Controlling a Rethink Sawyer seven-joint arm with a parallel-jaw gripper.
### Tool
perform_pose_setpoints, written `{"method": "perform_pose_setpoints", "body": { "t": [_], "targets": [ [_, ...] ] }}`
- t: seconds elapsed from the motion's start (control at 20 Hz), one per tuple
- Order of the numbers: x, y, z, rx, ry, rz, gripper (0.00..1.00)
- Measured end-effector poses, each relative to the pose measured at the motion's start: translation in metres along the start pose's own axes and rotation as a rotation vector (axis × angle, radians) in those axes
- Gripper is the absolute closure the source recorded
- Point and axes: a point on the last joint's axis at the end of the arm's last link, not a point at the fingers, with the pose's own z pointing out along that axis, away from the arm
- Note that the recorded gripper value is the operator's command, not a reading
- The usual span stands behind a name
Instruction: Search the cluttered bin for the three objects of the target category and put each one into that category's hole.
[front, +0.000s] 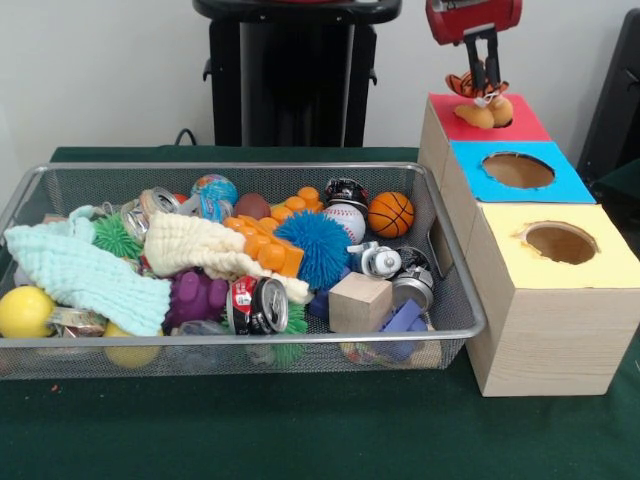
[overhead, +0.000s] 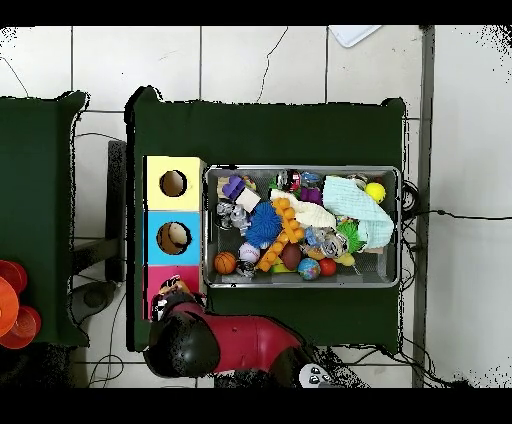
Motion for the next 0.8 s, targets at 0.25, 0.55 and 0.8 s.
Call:
{"method": "perform_pose_setpoints", "body": {
  "t": [0.25,0.55,0.8],
  "targets": [
    [-0.0017,0.0014,0.0005,0.001,-0.017,-0.004,1.0],
    [-0.0007,0.0043,0.0013,0.001,-0.016,-0.01,1.0],
    [0.0002,0.0053,0.0043,-0.001,-0.019,-0.01,1.0]
  ]
}}
